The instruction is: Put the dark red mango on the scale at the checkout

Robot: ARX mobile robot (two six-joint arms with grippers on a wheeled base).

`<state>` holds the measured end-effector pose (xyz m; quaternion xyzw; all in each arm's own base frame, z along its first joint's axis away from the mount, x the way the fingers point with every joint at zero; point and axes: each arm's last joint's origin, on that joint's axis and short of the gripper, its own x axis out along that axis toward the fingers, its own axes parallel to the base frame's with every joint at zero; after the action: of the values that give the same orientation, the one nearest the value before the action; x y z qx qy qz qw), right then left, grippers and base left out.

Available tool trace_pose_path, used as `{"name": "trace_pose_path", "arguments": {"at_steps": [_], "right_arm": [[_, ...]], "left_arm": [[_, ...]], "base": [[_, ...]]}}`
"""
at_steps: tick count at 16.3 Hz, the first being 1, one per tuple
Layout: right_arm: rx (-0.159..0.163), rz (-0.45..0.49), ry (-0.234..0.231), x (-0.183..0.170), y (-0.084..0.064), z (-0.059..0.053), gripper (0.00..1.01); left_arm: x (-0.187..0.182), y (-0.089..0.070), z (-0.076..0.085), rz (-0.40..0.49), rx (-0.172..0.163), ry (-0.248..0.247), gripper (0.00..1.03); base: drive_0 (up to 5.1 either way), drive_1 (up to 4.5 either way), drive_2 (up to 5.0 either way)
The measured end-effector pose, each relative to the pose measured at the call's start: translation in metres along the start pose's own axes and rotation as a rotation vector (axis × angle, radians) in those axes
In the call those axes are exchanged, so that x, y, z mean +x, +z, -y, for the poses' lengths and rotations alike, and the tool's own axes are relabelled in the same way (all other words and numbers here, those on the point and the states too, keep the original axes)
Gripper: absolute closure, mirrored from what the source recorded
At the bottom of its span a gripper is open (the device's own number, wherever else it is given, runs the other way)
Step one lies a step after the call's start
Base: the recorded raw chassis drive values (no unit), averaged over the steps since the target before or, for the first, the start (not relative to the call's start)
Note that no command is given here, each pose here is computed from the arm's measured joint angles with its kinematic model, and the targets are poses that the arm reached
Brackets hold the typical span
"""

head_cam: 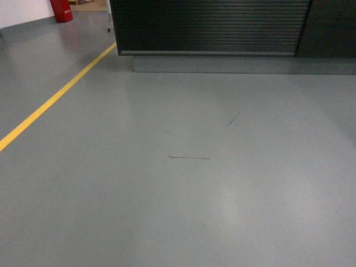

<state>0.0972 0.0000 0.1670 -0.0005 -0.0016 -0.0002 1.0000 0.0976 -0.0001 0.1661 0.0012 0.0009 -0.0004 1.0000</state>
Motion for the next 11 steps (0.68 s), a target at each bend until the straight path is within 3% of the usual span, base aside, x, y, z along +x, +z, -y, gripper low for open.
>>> {"name": "trace_pose_path", "arguments": {"at_steps": [11], "right_arm": [[0.000,0.000,0.000,0.0000,0.0000,0.0000,0.03]], "left_arm": [[0.0000,0.0000,0.0000,0.000,0.000,0.000,0.05]], "base": [[0.0,3.39,-3.5]]}}
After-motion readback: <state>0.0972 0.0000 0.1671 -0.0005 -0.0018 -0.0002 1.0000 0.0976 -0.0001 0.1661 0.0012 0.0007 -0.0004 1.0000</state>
